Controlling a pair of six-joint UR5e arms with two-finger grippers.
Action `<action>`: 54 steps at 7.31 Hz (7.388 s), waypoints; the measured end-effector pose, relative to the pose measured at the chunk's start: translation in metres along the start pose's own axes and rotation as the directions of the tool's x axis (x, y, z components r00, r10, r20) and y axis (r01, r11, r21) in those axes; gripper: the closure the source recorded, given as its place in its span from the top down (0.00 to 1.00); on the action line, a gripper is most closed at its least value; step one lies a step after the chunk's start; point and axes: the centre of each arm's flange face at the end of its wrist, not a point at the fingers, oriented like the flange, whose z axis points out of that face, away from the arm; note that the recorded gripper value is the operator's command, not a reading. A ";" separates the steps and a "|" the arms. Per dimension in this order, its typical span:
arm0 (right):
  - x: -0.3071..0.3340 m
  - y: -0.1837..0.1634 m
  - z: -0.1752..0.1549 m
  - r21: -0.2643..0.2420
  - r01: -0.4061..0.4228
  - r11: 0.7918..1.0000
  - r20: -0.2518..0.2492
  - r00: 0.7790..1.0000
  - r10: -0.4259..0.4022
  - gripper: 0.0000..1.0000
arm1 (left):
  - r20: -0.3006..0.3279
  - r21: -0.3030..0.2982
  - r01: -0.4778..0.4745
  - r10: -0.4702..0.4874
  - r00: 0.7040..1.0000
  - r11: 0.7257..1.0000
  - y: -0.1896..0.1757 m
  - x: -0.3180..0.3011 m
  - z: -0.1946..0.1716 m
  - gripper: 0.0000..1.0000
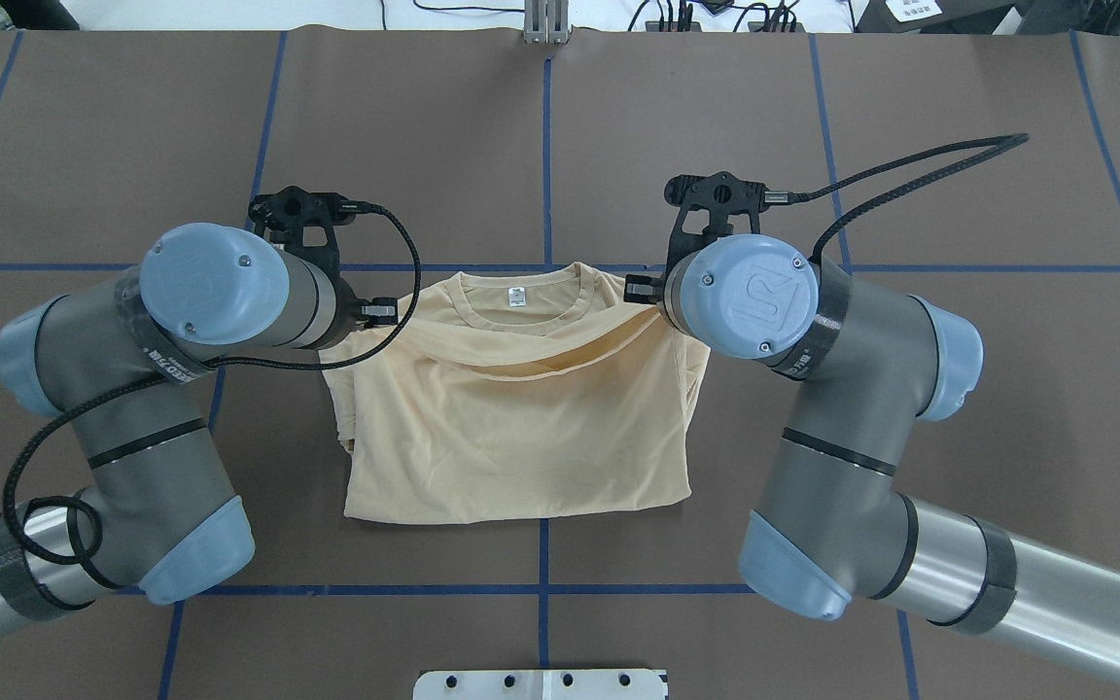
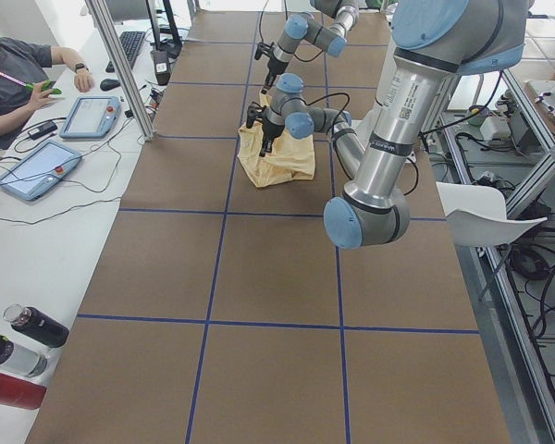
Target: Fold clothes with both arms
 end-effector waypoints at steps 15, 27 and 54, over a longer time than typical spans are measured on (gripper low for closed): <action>0.015 -0.050 0.027 -0.092 0.048 0.995 0.084 0.996 -0.040 1.00 | -0.058 0.012 -0.204 0.204 0.977 0.979 -0.025 -0.033 0.013 1.00; 0.079 -0.044 -0.011 -0.117 0.093 0.989 0.126 0.989 -0.079 1.00 | -0.198 -0.162 -0.133 0.100 0.975 0.978 0.152 -0.037 0.036 0.00; -0.139 0.013 0.078 -0.044 -0.137 0.990 0.074 0.987 0.140 0.53 | -0.024 0.220 -0.345 0.359 0.933 0.912 -0.213 -0.143 0.094 1.00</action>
